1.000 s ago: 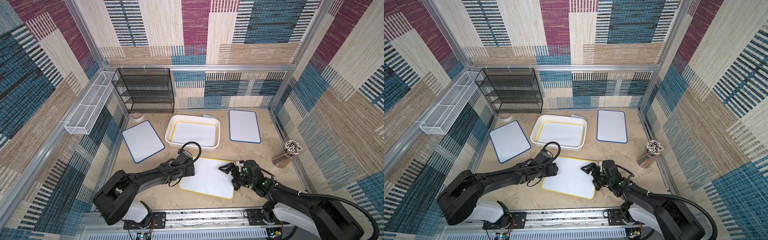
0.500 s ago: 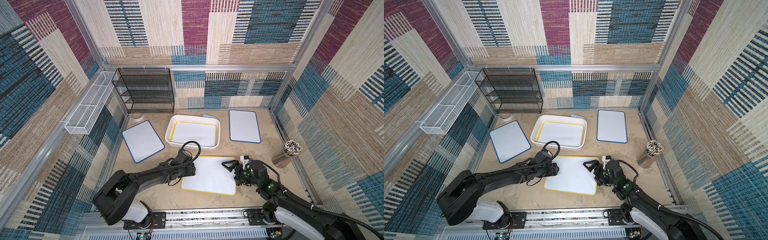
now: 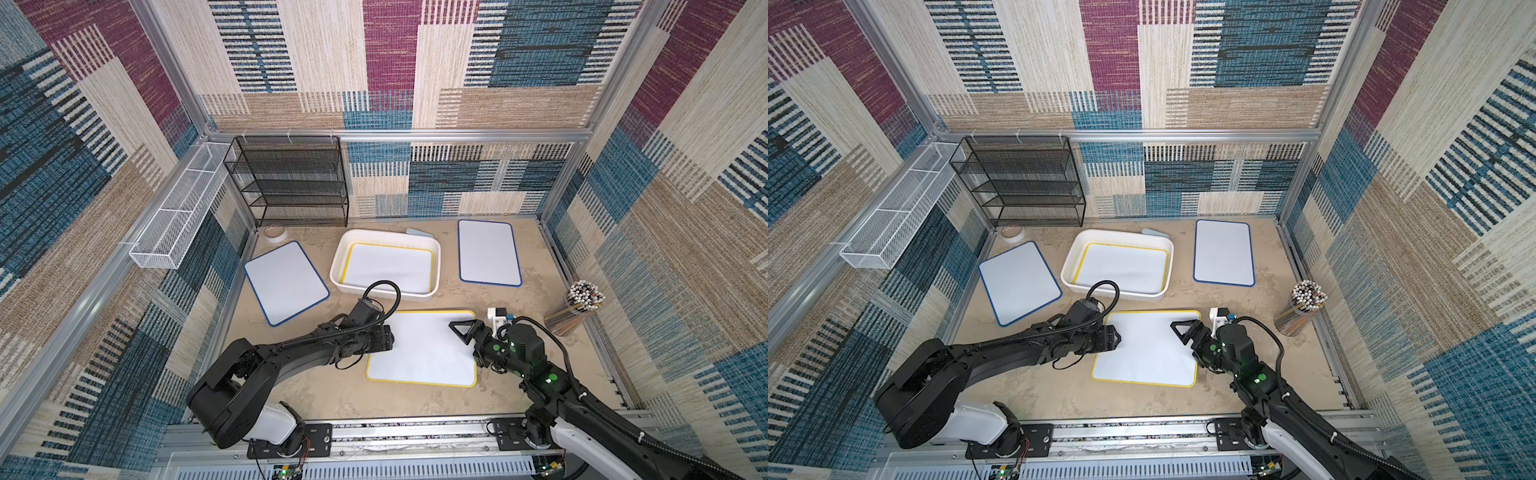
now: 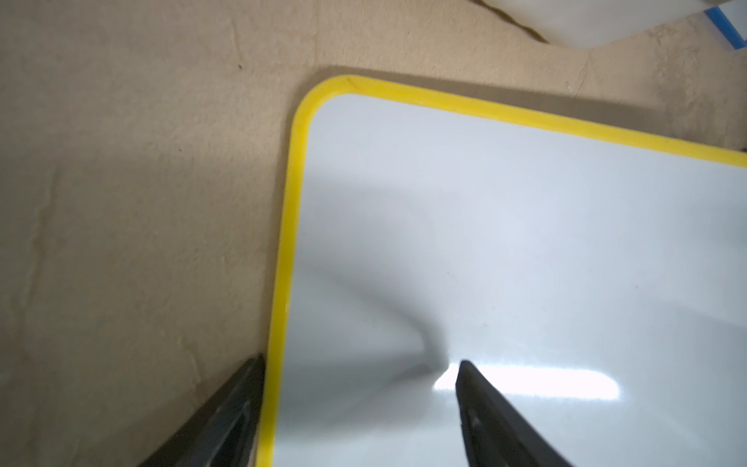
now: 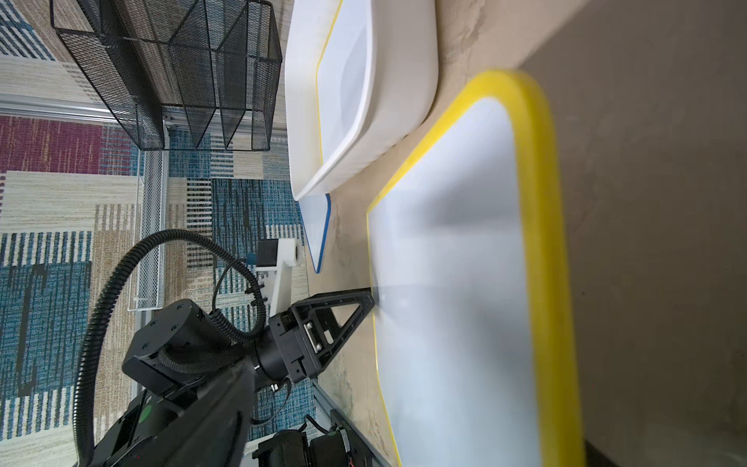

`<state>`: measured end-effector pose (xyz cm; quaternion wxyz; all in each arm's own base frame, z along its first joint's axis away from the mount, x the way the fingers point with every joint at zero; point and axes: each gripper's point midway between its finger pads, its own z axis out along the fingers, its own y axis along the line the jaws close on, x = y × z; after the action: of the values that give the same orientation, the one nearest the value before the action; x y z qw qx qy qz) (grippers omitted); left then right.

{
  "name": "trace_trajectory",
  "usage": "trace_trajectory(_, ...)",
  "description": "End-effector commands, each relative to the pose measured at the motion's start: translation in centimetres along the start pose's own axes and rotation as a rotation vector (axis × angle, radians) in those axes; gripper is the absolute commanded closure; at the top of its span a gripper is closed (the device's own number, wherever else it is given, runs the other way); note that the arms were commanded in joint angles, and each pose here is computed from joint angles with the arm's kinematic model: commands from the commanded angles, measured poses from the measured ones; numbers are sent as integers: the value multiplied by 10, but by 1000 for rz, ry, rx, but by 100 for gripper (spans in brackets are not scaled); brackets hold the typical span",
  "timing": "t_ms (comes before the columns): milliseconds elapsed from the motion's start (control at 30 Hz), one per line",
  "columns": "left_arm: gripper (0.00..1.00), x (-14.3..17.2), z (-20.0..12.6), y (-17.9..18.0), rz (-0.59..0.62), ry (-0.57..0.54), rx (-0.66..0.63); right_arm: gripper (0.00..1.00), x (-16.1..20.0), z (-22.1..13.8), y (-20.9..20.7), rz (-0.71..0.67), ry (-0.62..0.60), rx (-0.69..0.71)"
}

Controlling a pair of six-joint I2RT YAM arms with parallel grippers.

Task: Put the whiteboard into the storage box
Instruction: Pick up the whiteboard at the center of the board.

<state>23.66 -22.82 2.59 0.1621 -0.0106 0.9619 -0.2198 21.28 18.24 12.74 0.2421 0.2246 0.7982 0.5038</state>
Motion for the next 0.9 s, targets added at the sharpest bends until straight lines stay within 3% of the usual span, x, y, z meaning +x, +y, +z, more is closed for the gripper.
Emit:
trace_trajectory(0, 23, 62, -1, 23, -73, 274, -57, 16, -2, -2, 8, -56, -1, -5)
trace_trajectory(200, 23, 61, 0, 23, -75, 278, -60, 35, 3, -3, 11, -101, 32, 4)
trace_trajectory(467, 23, 61, 0, 24, -77, 278, -64, 51, 7, -3, 13, -143, 70, 29)
trace_trajectory(867, 23, 55, -4, 20, -72, 261, -56, 67, 8, -6, 17, -169, 79, 29)
